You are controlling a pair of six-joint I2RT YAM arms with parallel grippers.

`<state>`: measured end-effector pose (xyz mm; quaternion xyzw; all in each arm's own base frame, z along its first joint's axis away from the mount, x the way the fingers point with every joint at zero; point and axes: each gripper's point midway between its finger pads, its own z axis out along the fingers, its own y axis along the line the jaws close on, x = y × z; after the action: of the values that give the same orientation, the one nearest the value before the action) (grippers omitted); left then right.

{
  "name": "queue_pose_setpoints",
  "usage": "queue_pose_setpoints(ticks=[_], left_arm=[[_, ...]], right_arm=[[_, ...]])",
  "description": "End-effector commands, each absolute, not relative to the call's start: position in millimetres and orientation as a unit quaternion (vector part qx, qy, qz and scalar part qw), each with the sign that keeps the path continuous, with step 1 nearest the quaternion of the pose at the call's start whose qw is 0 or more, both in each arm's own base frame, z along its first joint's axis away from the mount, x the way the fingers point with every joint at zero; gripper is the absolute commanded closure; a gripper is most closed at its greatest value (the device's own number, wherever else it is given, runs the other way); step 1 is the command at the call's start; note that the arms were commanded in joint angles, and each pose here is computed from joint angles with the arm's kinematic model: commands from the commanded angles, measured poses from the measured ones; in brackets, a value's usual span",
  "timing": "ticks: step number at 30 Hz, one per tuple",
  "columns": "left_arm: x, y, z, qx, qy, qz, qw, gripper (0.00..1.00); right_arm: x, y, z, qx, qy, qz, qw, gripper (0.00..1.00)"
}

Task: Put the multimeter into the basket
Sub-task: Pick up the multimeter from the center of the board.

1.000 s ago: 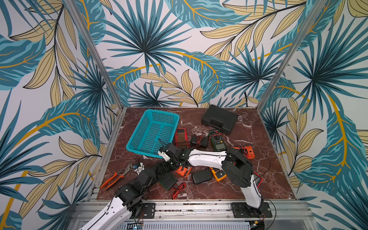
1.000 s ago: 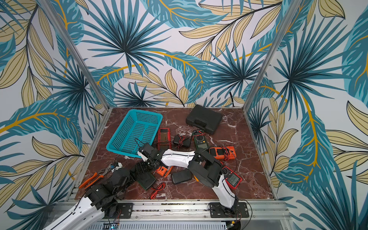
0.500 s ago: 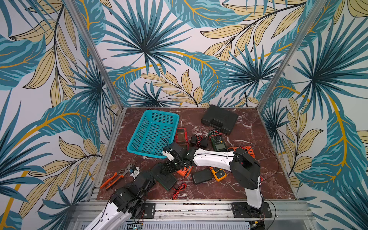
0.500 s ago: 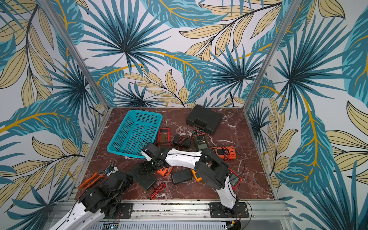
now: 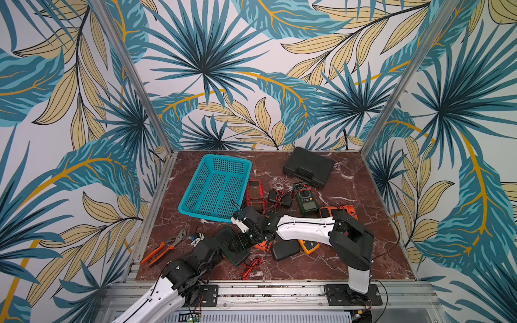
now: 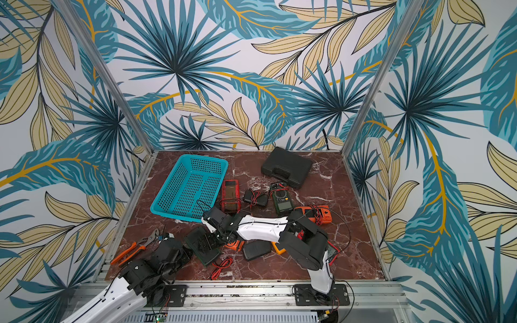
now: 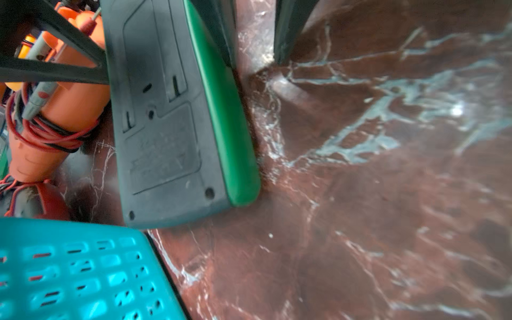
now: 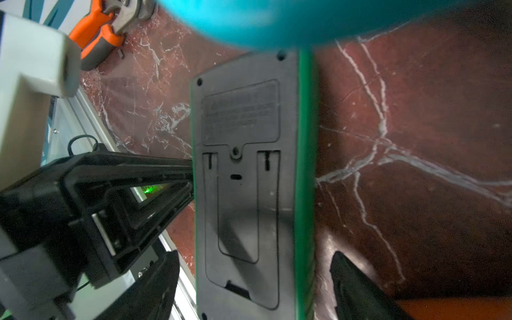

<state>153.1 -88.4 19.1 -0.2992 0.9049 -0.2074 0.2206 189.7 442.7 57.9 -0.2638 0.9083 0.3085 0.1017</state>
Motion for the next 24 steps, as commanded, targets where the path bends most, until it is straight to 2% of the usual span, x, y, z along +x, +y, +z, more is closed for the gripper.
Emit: queue_pose_setpoints(ticks=[1,13,21,24], left_arm=[[158.0,-98.8,18.0,-0.281,0.906,-0.226,0.222,0.75],[147.4,-95.6,5.3,-0.302,0.895,-0.249,0.214,0.78],[144.0,-101.4,-2.0,-0.305,0.893,-0.264,0.199,0.83],[143.1,-99.1,-4.1,-0.306,0.894,-0.258,0.199,0.83]], right_arm=[[175.1,427.6,32.9,-0.243,0.924,0.286,0.068,0.12],[171.0,460.4,21.9,-0.227,0.905,0.357,0.042,0.14],[160.6,484.9,71.9,-0.217,0.843,0.492,0.030,0.22],[160.9,485.8,84.7,-0.215,0.833,0.508,0.032,0.23]])
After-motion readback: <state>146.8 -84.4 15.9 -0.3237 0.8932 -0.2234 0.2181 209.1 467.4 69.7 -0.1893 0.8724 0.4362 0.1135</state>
